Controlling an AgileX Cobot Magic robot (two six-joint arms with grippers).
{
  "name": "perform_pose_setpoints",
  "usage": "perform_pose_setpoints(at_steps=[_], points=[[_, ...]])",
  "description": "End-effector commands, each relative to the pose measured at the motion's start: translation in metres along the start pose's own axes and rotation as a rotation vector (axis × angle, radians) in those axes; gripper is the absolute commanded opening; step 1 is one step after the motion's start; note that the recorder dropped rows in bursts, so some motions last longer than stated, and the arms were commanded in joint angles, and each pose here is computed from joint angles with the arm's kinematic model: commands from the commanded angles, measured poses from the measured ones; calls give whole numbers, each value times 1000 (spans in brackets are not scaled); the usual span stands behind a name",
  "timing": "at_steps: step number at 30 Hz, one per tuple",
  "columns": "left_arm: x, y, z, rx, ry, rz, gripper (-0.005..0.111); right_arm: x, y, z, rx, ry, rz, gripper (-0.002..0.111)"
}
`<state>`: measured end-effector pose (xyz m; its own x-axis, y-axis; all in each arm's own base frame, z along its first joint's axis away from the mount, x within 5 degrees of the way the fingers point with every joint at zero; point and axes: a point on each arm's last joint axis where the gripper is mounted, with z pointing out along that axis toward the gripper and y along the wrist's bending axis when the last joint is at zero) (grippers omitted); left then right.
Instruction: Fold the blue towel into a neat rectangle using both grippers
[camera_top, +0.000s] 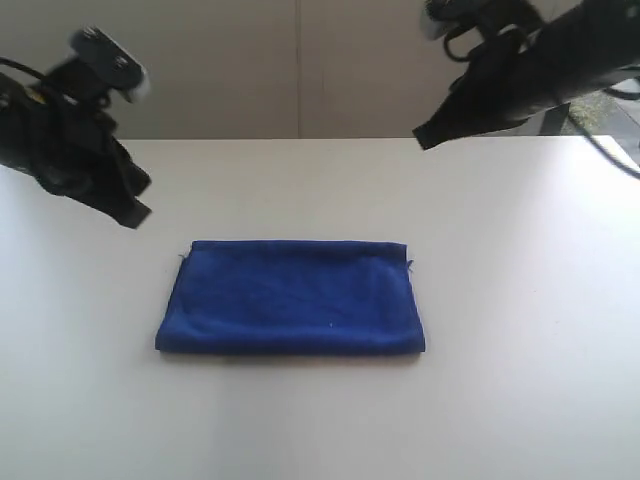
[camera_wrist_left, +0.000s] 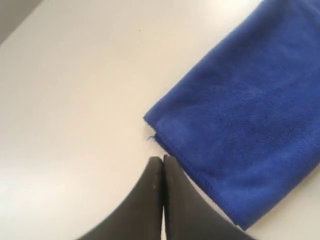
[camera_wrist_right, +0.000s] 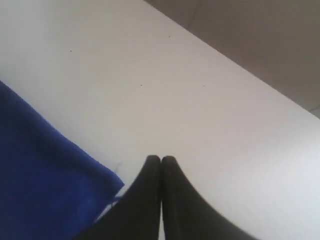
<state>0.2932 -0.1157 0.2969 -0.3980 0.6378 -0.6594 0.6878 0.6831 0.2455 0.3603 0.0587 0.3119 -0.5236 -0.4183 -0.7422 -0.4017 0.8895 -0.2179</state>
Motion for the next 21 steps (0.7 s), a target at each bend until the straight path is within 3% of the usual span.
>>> perform_pose_setpoints(at_steps=[1,6,12,17,21], points=[[13,-10,-72,-49,-91,-98,0,12,3,-69,34,-50,62,0],[46,-46,-154,-109,-303,-204,0,51,26,-156,76,-208,172,0],[93,-87,-203,-98,-523,-332,0,104,52,-213,99,-343,224,0],[133,-114,-195,-38,-563,-382,0,146,70,-230,93,-393,286,0],[157,-124,-175,-25,-542,-411,0,174,78,-214,84,-384,349,0]])
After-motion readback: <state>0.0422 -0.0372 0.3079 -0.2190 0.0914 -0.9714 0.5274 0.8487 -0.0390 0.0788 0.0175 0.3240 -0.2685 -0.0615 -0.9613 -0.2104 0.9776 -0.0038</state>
